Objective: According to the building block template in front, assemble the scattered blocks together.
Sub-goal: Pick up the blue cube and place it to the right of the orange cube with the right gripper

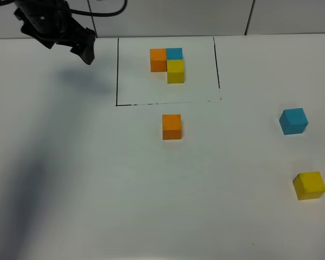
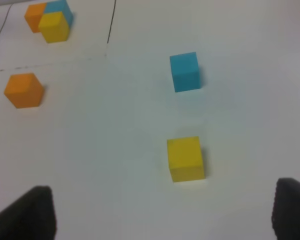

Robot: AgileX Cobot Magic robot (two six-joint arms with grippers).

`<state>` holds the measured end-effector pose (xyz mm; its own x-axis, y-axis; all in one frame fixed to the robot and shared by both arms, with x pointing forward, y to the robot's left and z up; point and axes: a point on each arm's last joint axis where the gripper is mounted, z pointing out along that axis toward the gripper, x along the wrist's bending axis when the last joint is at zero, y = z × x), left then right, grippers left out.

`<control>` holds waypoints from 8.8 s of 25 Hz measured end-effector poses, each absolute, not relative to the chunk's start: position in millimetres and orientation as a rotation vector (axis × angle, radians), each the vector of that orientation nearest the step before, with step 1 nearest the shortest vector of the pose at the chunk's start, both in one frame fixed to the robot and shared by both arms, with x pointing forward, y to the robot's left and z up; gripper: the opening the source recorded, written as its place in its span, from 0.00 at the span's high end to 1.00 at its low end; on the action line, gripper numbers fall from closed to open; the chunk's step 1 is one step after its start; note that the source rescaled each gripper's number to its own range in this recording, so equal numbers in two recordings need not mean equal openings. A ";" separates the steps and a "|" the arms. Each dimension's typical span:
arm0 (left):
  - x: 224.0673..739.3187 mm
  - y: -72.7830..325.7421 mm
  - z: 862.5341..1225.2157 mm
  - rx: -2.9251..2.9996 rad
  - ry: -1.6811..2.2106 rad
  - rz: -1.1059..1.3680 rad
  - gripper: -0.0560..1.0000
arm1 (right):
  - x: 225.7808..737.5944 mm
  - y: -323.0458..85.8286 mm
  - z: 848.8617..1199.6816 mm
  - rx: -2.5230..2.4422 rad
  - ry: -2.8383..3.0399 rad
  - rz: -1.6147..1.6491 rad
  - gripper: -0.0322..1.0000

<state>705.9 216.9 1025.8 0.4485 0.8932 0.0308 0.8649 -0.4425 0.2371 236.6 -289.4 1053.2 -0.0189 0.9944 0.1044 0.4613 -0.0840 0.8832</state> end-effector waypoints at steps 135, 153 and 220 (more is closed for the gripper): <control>227.6 297.2 1043.6 1.618 1.597 0.793 0.43 | 473.9 -303.4 1021.3 1.956 2.050 0.446 0.10; 227.6 297.2 1043.6 1.621 1.594 0.795 0.43 | 600.6 -308.7 963.2 1.885 2.224 0.329 0.08; 227.6 297.2 1043.6 1.620 1.595 0.794 0.43 | 624.1 -240.5 919.7 1.135 2.732 0.268 0.95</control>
